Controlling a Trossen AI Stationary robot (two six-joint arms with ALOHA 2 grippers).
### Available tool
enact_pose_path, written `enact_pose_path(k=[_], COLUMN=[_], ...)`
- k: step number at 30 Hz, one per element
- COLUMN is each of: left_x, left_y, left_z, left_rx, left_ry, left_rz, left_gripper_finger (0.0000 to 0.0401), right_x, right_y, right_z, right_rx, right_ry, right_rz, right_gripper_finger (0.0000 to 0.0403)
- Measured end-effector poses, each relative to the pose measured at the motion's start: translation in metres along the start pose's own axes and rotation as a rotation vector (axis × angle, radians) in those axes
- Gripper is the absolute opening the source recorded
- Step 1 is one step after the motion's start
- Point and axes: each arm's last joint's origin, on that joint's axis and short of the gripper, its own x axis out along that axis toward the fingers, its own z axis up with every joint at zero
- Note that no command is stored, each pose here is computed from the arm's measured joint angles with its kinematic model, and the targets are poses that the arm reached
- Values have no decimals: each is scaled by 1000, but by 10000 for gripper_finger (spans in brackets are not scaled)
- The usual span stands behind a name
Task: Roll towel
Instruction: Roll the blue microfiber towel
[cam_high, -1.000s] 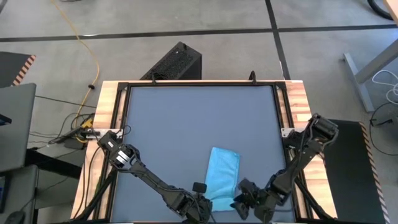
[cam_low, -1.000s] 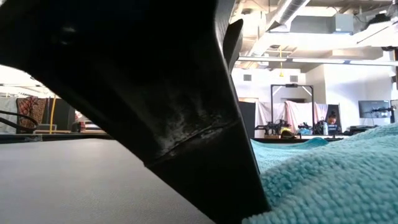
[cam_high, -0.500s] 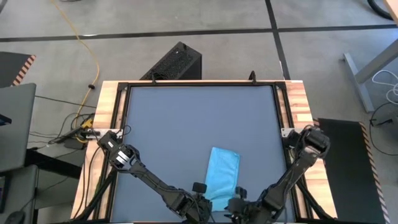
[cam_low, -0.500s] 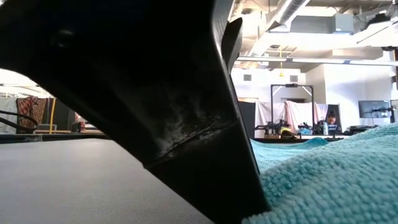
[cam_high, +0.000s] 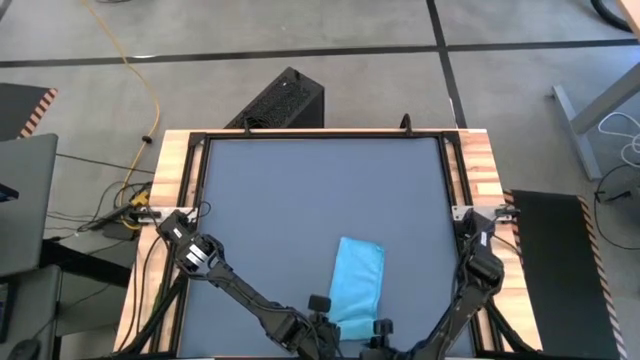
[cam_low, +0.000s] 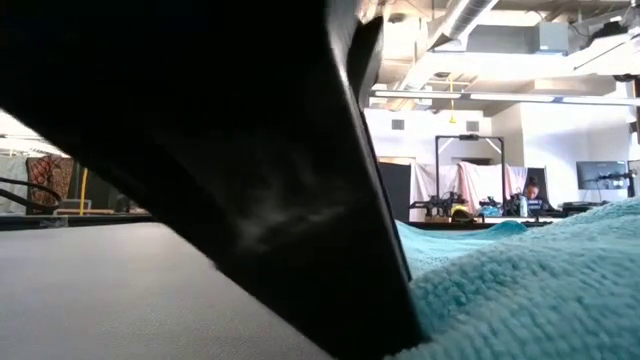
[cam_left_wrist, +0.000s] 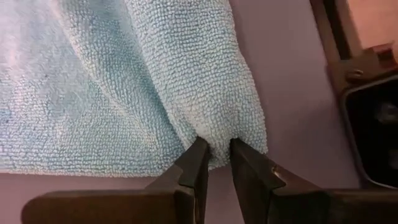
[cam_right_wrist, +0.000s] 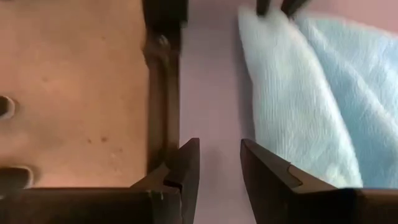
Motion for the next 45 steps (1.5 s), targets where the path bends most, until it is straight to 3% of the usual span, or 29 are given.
enact_pose_path(k=[7, 15, 23, 31, 38, 45], left_x=[-3, -3, -4, -4, -4, -5], left_y=[-3, -1, -1, -1, 0, 0], left_z=[3, 4, 4, 5, 5, 5], left_rx=[-1, -34, -35, -28, -8, -7], left_ry=[-3, -2, -7, -12, -12, -18], left_rz=[-26, -31, -24, -17, -16, -1], left_gripper_finger=[56, 56, 56, 56, 56, 56], right_x=[0, -7, -26, -7, 6, 4], right_y=[-12, -11, -11, -24, -27, -23], right_z=[-3, -2, 16, 17, 13, 11], right_rx=[-36, -98, -220, -84, 79, 145], right_ry=[63, 61, -63, -29, 65, 67], right_rz=[-120, -123, -180, -225, -173, -143], right_gripper_finger=[141, 141, 141, 141, 141, 141])
